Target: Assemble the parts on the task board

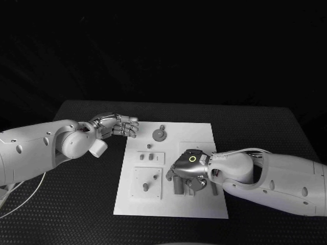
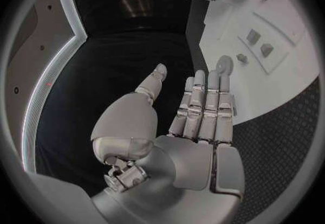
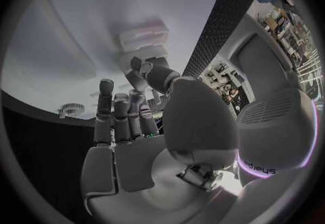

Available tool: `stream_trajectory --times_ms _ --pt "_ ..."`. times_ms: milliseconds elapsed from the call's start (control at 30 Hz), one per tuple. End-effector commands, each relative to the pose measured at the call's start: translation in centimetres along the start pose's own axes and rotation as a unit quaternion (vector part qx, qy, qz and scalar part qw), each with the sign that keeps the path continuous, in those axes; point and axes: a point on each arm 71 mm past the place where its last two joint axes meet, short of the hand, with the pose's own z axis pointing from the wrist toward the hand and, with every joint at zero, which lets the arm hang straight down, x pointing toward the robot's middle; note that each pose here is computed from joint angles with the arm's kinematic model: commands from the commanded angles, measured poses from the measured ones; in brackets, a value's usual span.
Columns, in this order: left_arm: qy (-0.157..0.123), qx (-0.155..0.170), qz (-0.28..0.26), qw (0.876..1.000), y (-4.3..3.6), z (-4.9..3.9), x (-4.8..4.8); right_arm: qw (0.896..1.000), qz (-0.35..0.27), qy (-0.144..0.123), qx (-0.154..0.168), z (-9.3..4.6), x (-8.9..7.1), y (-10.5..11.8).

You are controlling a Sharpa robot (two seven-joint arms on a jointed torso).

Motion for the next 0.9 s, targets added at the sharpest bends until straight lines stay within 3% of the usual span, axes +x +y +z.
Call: stream_trajectory --times_ms 33,300,900 --pt "0.009 0.004 -0.001 1.0 -0.13 0.07 0.25 0.999 -0.008 0.04 0.01 0.05 1.2 0.04" --pt "0.009 0.004 -0.001 1.0 -0.13 0.04 0.23 0.999 -0.003 0.043 -0.003 0.28 1.72 0.55" --pt "0.008 0.004 -0.001 1.0 -0.11 -0.01 0.16 1.0 0.002 -0.003 -0.007 0.04 1.19 0.57"
